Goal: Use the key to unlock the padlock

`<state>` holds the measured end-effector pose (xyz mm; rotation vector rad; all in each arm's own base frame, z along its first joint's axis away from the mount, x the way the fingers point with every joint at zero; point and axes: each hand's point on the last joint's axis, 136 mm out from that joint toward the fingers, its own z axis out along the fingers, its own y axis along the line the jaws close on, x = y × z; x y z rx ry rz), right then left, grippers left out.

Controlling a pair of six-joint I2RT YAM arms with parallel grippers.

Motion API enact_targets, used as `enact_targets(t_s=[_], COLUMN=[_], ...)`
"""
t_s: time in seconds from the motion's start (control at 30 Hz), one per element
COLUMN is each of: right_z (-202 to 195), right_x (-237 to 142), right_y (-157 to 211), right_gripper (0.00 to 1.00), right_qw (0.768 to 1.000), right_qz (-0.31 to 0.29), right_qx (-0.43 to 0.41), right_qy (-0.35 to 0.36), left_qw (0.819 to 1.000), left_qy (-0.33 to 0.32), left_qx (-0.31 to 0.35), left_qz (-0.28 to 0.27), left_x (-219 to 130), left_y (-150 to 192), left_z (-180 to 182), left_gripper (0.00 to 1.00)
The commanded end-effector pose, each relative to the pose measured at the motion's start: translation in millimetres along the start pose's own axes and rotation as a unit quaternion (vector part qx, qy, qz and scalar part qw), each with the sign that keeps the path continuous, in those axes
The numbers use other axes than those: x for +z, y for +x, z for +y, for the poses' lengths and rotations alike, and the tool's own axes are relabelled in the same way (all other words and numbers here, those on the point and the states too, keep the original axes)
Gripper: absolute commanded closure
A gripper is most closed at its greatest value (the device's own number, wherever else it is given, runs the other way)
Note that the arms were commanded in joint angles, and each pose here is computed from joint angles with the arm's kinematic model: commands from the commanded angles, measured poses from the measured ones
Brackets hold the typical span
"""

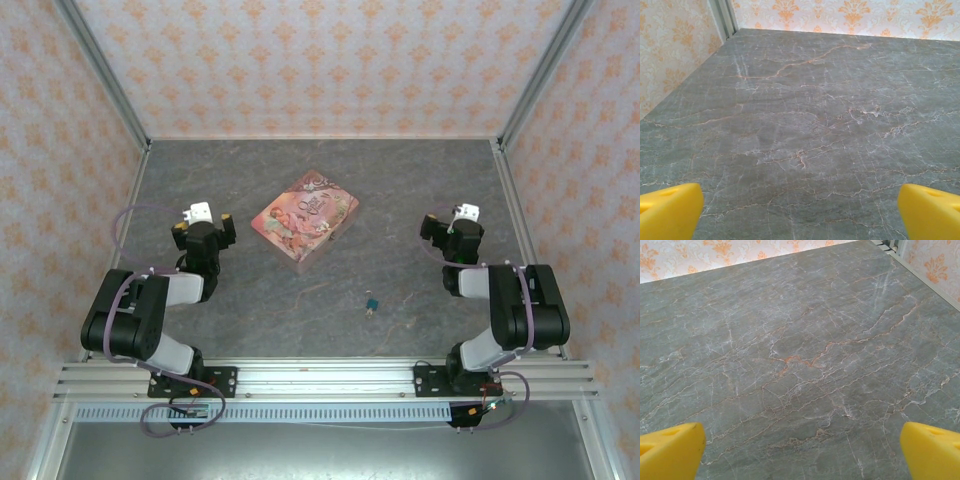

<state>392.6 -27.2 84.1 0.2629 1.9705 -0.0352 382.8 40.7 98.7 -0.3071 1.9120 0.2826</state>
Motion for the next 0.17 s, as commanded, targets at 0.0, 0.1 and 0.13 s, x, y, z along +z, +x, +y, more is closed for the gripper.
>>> enact_targets(t_s=[0.0,0.1,0.13], right_z=[3.3,3.1,3.0], right_x=[0.2,0.2,0.0], right_y=[-3.4,-3.5,-3.7], right_gripper=[0.01,0.01,0.01], right_qw=[1.000,1.000,1.000], right_qz=[-0.003,-0.003,-0.004], right_qx=[0.003,0.004,0.003], right_qy=[-0.003,-0.003,-0.003], left_qw=[1.000,1.000,1.000], left_qy=[-0.004,-0.004,-0.004], left_qx=[0.010,0.010,0.010], left_qz=[0.004,0.004,0.003], left_x=[2.4,2.5,2.4], left_y=[-0.8,-0.6,-1.0], left_z=[2.1,2.3,2.4], left_gripper=[0.00,0.00,0.00])
